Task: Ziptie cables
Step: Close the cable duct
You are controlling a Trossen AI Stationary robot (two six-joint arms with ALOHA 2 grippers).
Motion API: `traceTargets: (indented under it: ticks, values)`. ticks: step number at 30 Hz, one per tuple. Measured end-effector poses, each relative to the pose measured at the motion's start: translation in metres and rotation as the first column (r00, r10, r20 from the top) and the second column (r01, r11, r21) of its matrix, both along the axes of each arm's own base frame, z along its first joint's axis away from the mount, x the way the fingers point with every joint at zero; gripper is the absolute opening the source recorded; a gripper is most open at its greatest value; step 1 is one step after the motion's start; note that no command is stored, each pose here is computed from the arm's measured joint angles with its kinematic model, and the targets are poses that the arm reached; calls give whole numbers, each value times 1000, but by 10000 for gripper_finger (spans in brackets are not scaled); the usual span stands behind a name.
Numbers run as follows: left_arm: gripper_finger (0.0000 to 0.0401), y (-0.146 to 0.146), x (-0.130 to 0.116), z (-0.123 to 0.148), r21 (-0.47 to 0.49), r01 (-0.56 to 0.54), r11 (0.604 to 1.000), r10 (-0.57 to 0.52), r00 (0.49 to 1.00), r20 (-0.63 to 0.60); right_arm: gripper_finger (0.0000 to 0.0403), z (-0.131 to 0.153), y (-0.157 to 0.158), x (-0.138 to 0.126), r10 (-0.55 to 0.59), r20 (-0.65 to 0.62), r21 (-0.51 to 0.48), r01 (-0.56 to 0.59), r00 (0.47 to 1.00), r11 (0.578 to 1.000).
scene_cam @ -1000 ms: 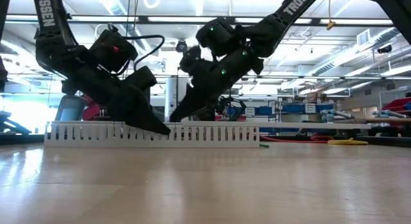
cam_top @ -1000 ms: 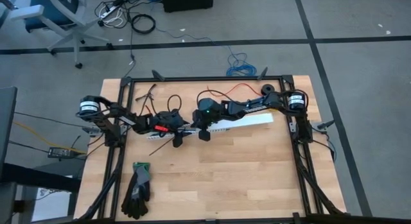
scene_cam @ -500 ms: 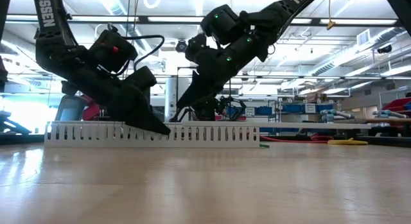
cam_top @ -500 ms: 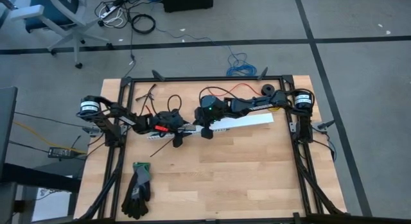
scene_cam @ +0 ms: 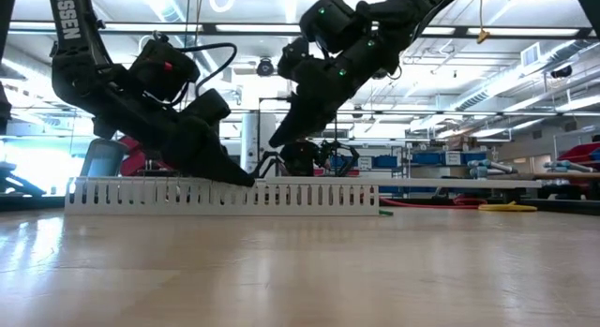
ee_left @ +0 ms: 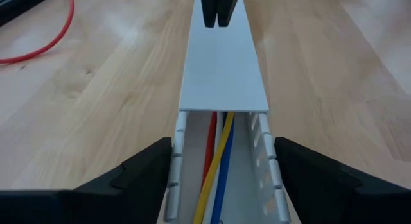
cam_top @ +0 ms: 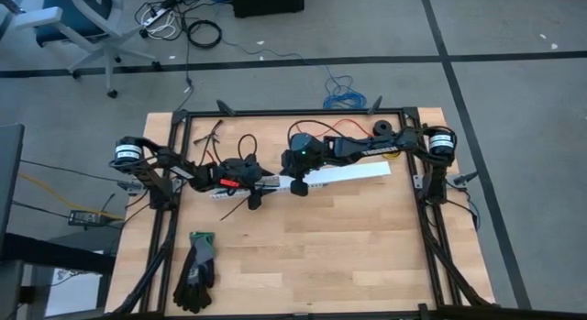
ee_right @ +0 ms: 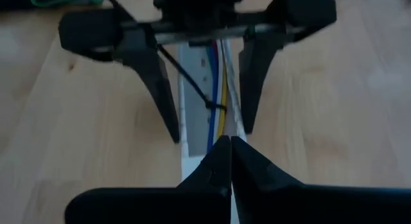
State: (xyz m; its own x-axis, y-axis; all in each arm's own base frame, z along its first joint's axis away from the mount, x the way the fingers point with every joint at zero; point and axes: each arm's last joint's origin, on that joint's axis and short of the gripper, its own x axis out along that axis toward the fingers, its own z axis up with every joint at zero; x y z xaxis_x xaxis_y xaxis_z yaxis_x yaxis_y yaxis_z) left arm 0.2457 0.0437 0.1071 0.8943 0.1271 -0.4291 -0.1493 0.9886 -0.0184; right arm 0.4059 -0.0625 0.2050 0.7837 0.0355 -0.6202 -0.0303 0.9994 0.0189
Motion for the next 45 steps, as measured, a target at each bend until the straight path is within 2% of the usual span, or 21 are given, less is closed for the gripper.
traceTargets:
  ticks: [7,12,19,25,29,33,37,45]
  values:
    - [284,0,0,-1,-1,0,1000,0,1000,-3,0,-12,1,-7,-38,-78,19,40,996,999]
    - [284,1,5,-8,-10,-2,1000,2,1000,-31,0,-21,2,-11,-55,-79,40,58,995,998]
    - [284,3,19,-13,-21,8,1000,-8,999,-40,0,-33,9,-17,-61,-22,30,61,998,998]
    - [284,3,19,-14,-24,12,1000,-13,999,-44,0,-27,11,-43,-96,70,35,94,993,995]
    - [284,3,19,-14,-24,12,1000,-13,999,-44,0,-33,12,-58,-119,105,64,112,987,992]
    - [284,3,19,-13,-25,15,1000,-16,999,-40,0,-46,15,-54,-116,116,76,107,986,991]
    - [284,3,20,-13,-23,16,1000,-17,999,-30,0,-43,19,-49,-91,180,69,80,979,994]
    - [284,3,20,-12,-25,32,999,-33,999,-25,0,-53,17,-49,-115,135,96,102,984,990]
